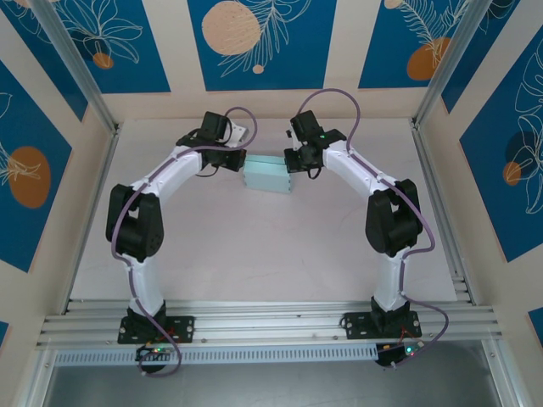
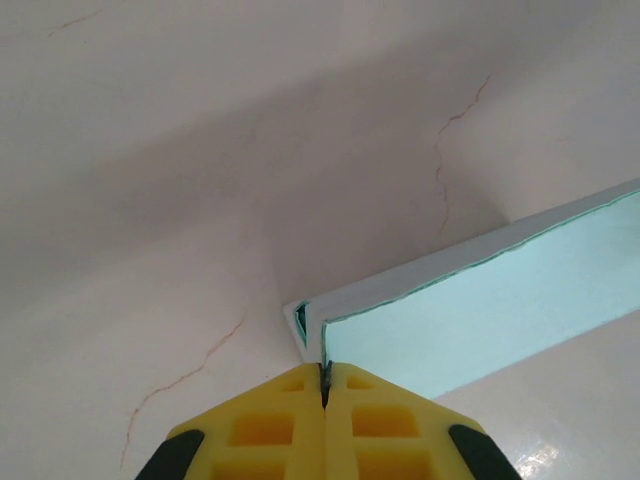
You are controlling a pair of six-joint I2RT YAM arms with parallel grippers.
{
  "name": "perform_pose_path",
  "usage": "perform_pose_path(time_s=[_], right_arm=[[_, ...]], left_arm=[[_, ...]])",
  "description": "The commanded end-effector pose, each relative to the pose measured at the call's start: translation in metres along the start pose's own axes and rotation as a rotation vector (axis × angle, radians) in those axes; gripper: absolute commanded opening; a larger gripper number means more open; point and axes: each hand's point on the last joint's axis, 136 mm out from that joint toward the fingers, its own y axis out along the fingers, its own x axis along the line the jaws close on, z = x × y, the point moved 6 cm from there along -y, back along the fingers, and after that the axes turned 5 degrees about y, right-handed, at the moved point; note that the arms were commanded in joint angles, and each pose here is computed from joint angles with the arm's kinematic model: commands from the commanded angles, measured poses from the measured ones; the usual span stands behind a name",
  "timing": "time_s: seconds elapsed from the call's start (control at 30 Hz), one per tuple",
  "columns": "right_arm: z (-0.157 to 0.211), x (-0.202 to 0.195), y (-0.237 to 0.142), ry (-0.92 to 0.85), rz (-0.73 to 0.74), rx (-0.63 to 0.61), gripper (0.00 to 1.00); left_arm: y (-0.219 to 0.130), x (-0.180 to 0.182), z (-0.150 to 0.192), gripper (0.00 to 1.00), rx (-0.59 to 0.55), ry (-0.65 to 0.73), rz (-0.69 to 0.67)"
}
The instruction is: Fold the paper box
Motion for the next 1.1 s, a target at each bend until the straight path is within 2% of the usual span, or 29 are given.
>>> perform_pose_path(time_s=[0.0,0.13,0.57,1.07], right_arm=[[-0.008,0.011,-0.007,0.055,-0.035,-0.041,0.12],[-0.009,0.012,-0.004,0.08,-0.028,-0.037,0.05],[-0.017,0.018,-0.006,0.163,-0.064,-0.01,0.05],[-0.014,0.024,0.008,0.192,-0.056,0.012,0.06]], left_arm=[[-0.008,-0.007,-0.001,0.0,-0.015,-0.012,0.009],[-0.01,-0.009,-0.002,0.0,-0.018,-0.004,0.007],[-0.013,-0.014,0.001,0.0,0.008,0.048,-0.058],[-0.013,-0.024,-0.004,0.0,-0.018,0.033,-0.021]])
